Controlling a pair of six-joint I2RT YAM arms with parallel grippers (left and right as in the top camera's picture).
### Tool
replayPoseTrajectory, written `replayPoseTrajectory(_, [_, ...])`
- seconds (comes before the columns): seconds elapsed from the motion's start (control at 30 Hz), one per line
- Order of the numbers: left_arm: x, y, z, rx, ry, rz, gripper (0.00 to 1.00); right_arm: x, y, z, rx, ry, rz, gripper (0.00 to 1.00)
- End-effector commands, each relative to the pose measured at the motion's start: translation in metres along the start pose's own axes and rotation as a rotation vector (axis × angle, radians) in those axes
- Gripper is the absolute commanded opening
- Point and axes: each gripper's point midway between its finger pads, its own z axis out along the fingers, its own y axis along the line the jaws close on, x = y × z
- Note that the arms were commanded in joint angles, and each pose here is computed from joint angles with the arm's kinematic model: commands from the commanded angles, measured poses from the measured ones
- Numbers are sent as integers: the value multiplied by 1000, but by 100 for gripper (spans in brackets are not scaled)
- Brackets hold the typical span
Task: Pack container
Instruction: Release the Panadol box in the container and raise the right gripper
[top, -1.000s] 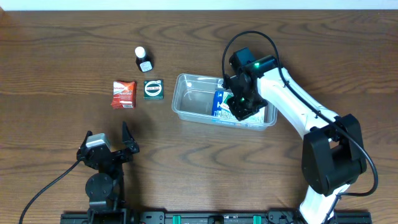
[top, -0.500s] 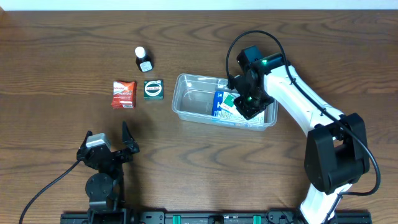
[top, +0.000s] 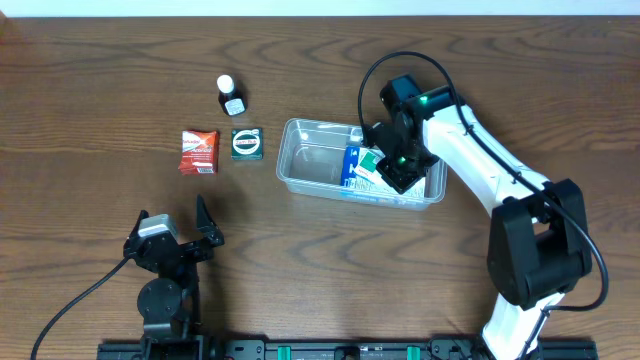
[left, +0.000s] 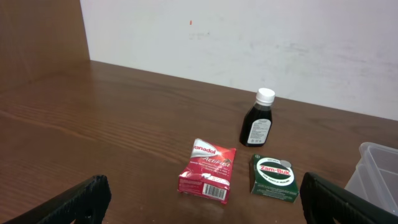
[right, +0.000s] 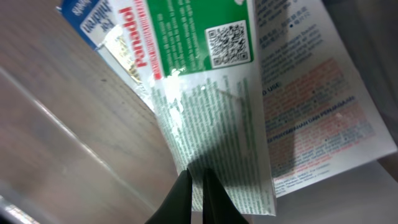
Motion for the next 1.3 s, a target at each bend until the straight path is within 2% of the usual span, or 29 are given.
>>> replayPoseTrajectory(0.0, [18,7,1,-35,51,4,98,4,-7,15,12,44,-33,6])
replayPoseTrajectory(0.2, [18,7,1,-35,51,4,98,7,-25,22,103,78,-32,6])
replayPoseTrajectory(0.6, [18,7,1,-35,51,4,98,-1,-74,13,312,52,-11,3])
replayPoseTrajectory(0.8, [18,7,1,-35,51,4,98,-12,-69,1,294,19,-27,1])
replayPoseTrajectory(0.93, [18,7,1,-35,51,4,98,-25,-65,-24,281,-23,-30,5])
replayPoseTrajectory(1.03, [18,7,1,-35,51,4,98,-38,-56,-52,245,-75,-42,10])
replayPoseTrajectory(1.1, [18,7,1,-35,51,4,98,-44,-53,-73,231,-115,-40,17])
replayPoseTrajectory(1.2, [18,7,1,-35,51,4,98,-52,-51,-106,216,-182,-31,34])
replayPoseTrajectory(1.27, [18,7,1,-35,51,4,98,-53,-57,-126,230,-219,-4,53])
